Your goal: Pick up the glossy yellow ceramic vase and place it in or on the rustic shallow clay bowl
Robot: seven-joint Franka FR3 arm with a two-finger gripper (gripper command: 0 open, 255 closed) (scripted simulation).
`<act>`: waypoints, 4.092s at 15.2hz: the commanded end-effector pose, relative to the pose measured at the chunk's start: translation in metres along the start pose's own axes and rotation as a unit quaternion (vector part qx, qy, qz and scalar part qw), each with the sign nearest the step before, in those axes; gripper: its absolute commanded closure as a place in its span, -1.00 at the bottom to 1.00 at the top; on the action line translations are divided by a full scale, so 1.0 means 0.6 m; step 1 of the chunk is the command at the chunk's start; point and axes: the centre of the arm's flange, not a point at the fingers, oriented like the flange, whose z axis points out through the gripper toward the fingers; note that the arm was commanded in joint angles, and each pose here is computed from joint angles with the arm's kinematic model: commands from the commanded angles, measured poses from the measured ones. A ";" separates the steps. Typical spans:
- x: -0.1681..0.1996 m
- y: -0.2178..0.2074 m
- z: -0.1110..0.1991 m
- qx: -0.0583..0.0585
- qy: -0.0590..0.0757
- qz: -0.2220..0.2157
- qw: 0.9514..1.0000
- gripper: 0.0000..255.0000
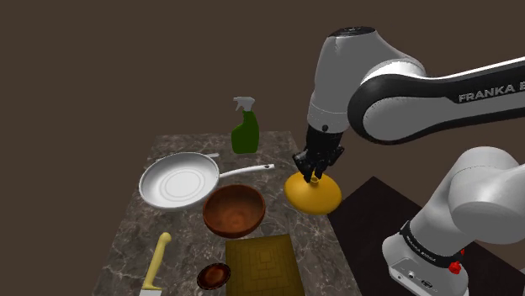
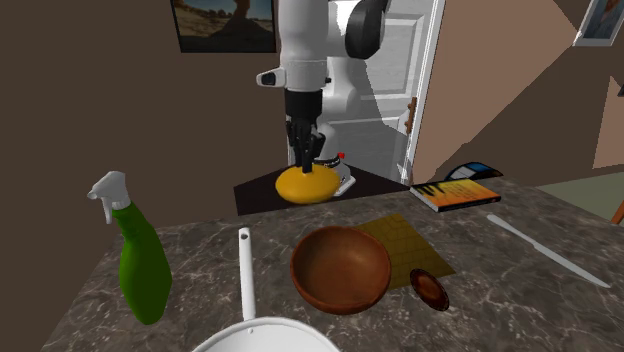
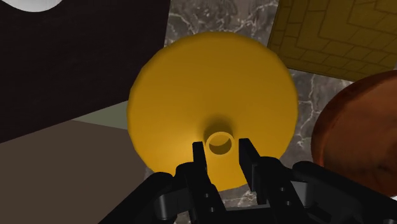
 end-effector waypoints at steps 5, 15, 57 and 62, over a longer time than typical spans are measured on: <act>0.000 0.002 -0.052 0.000 0.000 0.000 1.000 1.00; 0.014 -0.058 -0.127 0.000 0.000 0.000 1.000 1.00; 0.075 -0.351 -0.006 0.000 0.000 0.000 1.000 1.00; 0.075 -0.351 -0.006 0.000 0.000 0.000 1.000 -1.00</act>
